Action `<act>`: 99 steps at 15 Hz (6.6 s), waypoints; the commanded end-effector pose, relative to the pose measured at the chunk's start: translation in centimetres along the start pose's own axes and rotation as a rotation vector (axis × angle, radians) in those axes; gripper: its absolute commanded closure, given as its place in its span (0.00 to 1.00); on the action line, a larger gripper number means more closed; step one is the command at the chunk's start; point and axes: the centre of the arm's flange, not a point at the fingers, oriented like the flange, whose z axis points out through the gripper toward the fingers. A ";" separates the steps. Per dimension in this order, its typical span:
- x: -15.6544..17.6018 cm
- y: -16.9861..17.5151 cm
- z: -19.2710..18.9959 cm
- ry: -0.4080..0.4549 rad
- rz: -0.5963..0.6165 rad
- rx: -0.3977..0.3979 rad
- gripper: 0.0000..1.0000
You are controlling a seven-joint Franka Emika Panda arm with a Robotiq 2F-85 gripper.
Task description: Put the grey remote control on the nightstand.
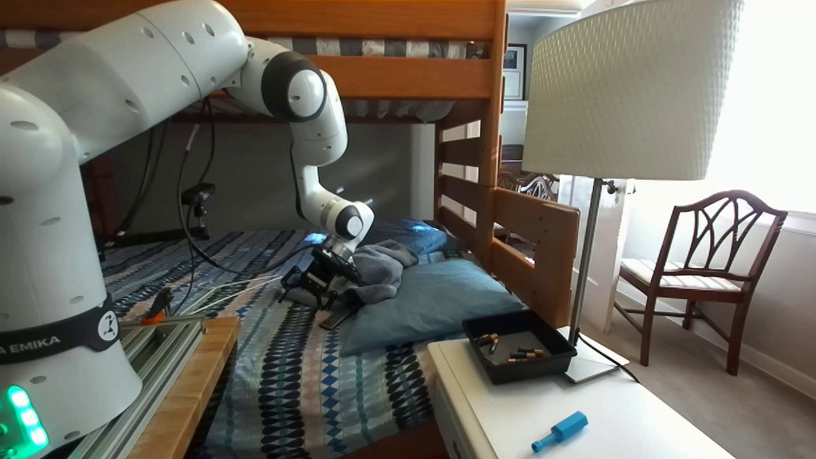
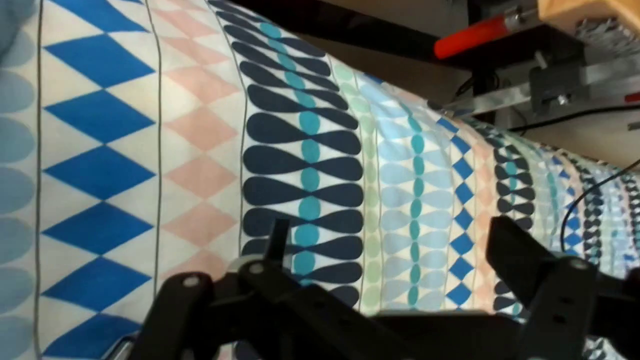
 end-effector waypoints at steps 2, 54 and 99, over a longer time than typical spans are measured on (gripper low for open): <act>2.5 0.5 -2.0 0.125 0.222 -0.041 0.00; 7.1 5.1 -2.1 0.376 0.717 -0.515 0.00; 2.4 5.0 -5.3 0.635 1.161 -0.258 0.00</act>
